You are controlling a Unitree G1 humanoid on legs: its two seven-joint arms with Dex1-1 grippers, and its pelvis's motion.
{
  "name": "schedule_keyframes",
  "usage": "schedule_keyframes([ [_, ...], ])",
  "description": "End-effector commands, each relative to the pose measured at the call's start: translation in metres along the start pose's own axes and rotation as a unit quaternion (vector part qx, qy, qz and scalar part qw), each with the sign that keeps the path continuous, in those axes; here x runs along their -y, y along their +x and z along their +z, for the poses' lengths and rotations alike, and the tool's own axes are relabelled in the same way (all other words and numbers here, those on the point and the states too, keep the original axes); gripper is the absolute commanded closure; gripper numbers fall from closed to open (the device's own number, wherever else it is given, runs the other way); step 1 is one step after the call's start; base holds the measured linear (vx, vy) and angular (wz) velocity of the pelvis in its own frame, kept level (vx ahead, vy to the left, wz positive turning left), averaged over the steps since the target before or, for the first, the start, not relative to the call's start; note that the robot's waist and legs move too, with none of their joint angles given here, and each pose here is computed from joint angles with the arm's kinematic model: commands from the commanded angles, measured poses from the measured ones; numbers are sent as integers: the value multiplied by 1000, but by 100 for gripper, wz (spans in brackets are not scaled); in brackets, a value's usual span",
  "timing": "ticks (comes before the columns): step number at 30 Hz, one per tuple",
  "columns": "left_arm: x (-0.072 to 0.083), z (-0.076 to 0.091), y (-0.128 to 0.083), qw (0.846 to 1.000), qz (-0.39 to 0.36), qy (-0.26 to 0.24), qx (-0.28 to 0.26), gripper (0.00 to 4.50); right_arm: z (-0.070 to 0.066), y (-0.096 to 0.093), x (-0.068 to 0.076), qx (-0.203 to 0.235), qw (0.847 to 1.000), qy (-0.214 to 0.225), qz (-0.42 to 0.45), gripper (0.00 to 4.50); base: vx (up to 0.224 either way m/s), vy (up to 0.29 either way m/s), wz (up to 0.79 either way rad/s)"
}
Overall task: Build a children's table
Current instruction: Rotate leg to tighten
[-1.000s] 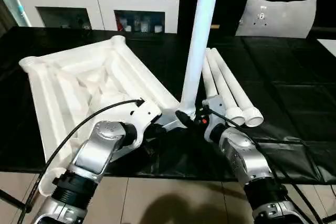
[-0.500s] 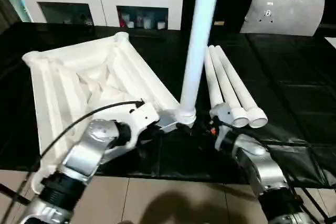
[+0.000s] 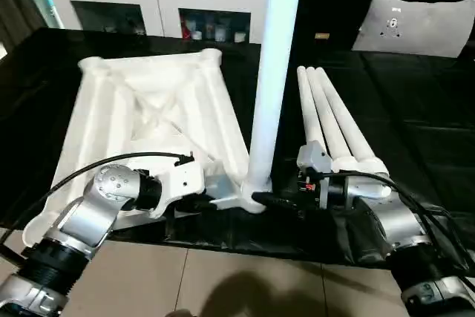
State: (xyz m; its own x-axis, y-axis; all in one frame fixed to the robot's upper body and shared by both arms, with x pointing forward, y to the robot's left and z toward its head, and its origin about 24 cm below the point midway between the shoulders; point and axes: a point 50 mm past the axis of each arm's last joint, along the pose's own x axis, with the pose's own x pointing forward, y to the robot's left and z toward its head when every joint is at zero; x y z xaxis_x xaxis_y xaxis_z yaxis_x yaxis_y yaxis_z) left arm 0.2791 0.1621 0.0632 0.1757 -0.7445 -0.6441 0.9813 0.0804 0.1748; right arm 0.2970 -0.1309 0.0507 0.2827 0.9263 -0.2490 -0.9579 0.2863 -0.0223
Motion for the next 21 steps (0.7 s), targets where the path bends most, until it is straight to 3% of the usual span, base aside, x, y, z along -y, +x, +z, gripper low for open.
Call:
schedule_keyframes([
  [1, 8, -6, 6, 998, -47, 21, -26, 450, 3, 1, 0, -1, 999, 7, 35, 20, 0, 0, 0],
  [21, 7, -11, 3, 998, -55, 25, -31, 450, 1, 7, -3, -20, 996, 16, 91, 166, 0, 0, 0],
])
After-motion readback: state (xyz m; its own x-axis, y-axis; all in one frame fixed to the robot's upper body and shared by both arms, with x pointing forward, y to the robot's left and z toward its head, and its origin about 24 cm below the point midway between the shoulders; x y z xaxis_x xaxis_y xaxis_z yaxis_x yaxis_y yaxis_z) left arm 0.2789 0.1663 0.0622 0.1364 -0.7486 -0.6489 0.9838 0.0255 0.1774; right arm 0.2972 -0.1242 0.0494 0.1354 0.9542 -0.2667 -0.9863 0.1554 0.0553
